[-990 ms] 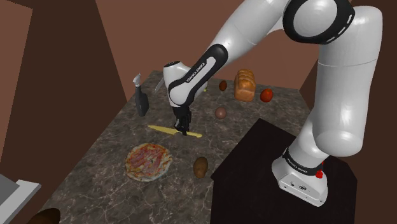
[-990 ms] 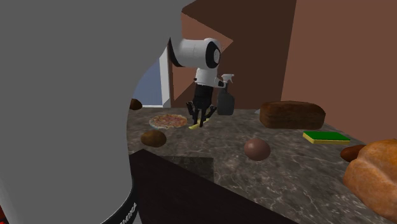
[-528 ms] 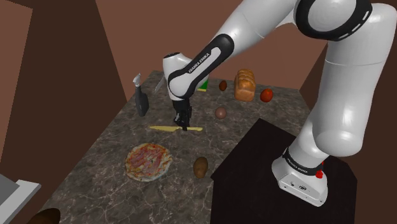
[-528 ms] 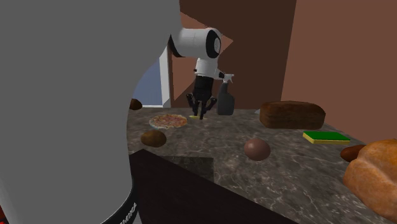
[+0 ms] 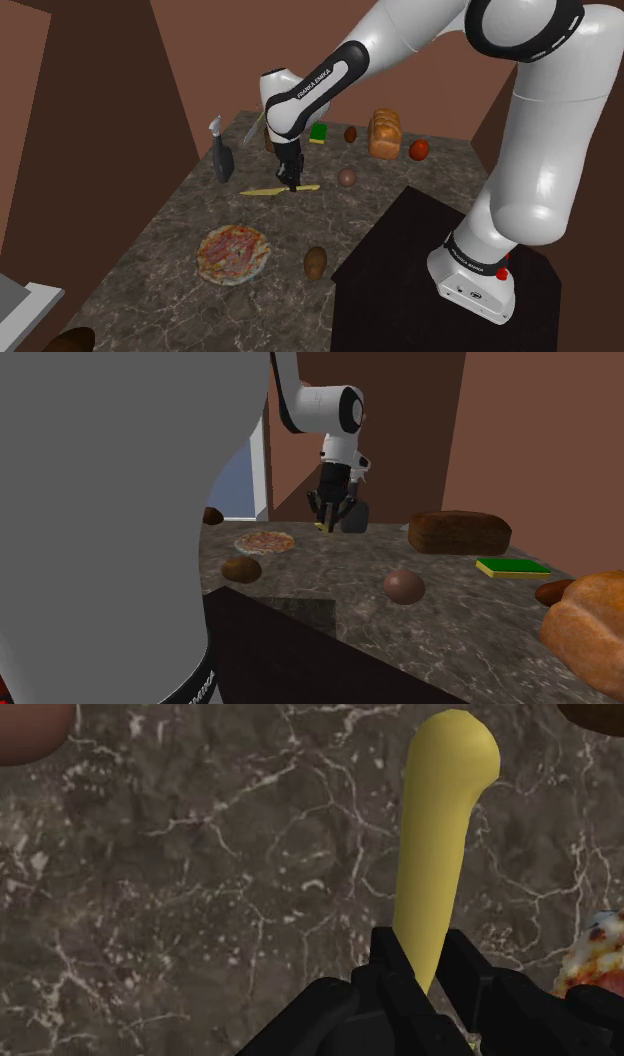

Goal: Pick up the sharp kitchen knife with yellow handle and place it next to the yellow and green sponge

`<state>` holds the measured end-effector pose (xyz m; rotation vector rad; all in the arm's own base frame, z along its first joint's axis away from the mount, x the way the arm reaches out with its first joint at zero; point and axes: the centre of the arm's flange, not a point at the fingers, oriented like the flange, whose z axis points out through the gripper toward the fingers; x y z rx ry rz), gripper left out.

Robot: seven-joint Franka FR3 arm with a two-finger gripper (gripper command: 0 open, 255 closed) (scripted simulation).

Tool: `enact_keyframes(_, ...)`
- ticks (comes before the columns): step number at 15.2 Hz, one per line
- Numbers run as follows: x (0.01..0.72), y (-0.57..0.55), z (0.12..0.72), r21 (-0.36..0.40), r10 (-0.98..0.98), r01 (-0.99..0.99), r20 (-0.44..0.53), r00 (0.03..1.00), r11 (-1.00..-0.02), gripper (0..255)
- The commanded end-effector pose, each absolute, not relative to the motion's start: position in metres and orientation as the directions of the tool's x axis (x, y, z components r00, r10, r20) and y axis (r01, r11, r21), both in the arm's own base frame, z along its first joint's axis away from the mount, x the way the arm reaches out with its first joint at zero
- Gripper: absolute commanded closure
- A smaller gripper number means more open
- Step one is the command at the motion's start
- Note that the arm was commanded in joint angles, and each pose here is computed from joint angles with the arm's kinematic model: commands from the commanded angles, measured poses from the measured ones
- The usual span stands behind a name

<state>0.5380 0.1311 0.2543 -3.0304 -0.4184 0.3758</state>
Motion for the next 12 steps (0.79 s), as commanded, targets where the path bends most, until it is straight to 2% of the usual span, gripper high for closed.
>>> enact_keyframes(1,0.551,0.108,0.255,-0.092,0.274,0.260,-0.232,0.933,-0.961,255)
enact_keyframes(12,0.626,-0.016,0.255,-0.092,0.274,0.260,-0.232,0.933,-0.961,255)
